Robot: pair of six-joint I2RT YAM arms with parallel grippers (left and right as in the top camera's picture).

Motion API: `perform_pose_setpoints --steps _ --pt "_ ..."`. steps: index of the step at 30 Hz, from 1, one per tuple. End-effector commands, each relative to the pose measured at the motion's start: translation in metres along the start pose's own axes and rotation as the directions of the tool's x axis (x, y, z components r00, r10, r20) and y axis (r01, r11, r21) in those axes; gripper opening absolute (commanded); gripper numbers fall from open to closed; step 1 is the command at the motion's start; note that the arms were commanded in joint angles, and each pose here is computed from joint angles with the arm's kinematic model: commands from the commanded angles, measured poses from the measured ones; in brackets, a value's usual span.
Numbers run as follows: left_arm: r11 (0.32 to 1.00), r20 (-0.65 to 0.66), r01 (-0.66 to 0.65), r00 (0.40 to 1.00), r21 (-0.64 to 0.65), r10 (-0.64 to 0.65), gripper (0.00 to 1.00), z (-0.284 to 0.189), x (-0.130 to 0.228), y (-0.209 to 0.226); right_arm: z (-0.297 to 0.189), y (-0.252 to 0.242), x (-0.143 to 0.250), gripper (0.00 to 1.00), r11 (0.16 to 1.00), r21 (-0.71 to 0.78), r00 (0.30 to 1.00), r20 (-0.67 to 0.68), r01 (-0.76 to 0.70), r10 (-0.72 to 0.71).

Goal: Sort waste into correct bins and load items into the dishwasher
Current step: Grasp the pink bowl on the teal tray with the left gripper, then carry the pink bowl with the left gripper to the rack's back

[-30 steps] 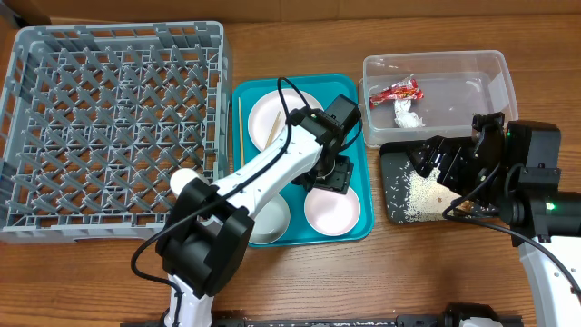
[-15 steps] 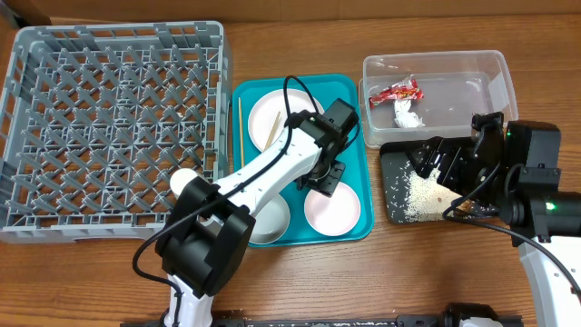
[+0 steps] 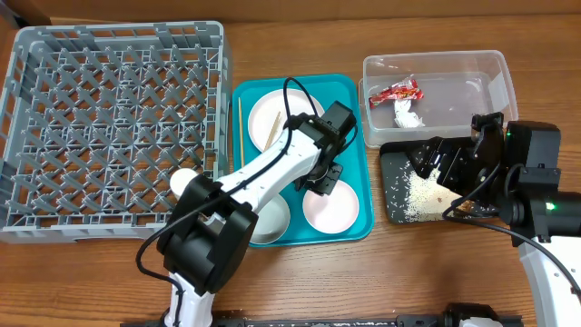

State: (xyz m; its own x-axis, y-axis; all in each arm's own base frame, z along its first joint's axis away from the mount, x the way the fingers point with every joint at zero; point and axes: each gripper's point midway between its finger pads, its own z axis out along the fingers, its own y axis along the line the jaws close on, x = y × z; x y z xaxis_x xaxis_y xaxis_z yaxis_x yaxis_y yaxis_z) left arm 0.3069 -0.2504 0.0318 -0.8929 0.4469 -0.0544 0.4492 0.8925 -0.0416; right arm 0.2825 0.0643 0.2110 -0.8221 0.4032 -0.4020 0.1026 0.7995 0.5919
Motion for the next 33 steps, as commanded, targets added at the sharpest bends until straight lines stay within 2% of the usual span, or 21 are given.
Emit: perform_pose_setpoints --steps 1,5,14,21,24,28,31,33 --pt "1.000 -0.077 -0.024 0.997 0.018 0.026 0.22 0.024 0.011 0.000 -0.006 0.003 -0.007 1.00 0.999 0.003 0.999 0.030 0.035 -0.035" --pt "1.000 -0.116 -0.024 0.993 0.011 0.025 0.07 0.034 0.018 0.002 -0.006 0.003 -0.007 1.00 0.999 0.003 0.999 0.030 0.040 -0.040" --pt "1.000 -0.108 -0.002 0.994 0.030 0.006 0.04 0.018 0.008 0.003 -0.006 0.003 -0.007 1.00 0.999 0.002 0.999 0.032 0.040 -0.040" --pt "1.000 -0.098 0.024 0.995 0.008 -0.023 0.04 -0.034 -0.008 0.011 -0.006 0.004 -0.008 1.00 0.999 0.000 0.998 0.036 0.043 -0.043" --pt "0.999 -0.036 0.048 0.998 -0.014 -0.049 0.04 -0.071 -0.021 0.024 -0.006 0.004 -0.008 1.00 0.999 0.000 0.998 0.035 0.042 -0.042" --pt "0.987 0.122 0.151 0.982 -0.055 -0.143 0.04 -0.135 -0.035 0.053 -0.006 0.004 -0.009 1.00 0.999 0.000 0.998 0.036 0.043 -0.043" --pt "0.962 0.272 0.259 0.935 -0.085 -0.228 0.04 -0.187 -0.035 0.085 -0.006 0.004 -0.009 1.00 0.999 0.000 0.998 0.036 0.043 -0.043" --pt "0.924 0.391 0.364 0.872 -0.118 -0.294 0.04 -0.229 -0.025 0.116 -0.006 0.004 -0.009 1.00 0.999 0.000 0.998 0.036 0.043 -0.043"
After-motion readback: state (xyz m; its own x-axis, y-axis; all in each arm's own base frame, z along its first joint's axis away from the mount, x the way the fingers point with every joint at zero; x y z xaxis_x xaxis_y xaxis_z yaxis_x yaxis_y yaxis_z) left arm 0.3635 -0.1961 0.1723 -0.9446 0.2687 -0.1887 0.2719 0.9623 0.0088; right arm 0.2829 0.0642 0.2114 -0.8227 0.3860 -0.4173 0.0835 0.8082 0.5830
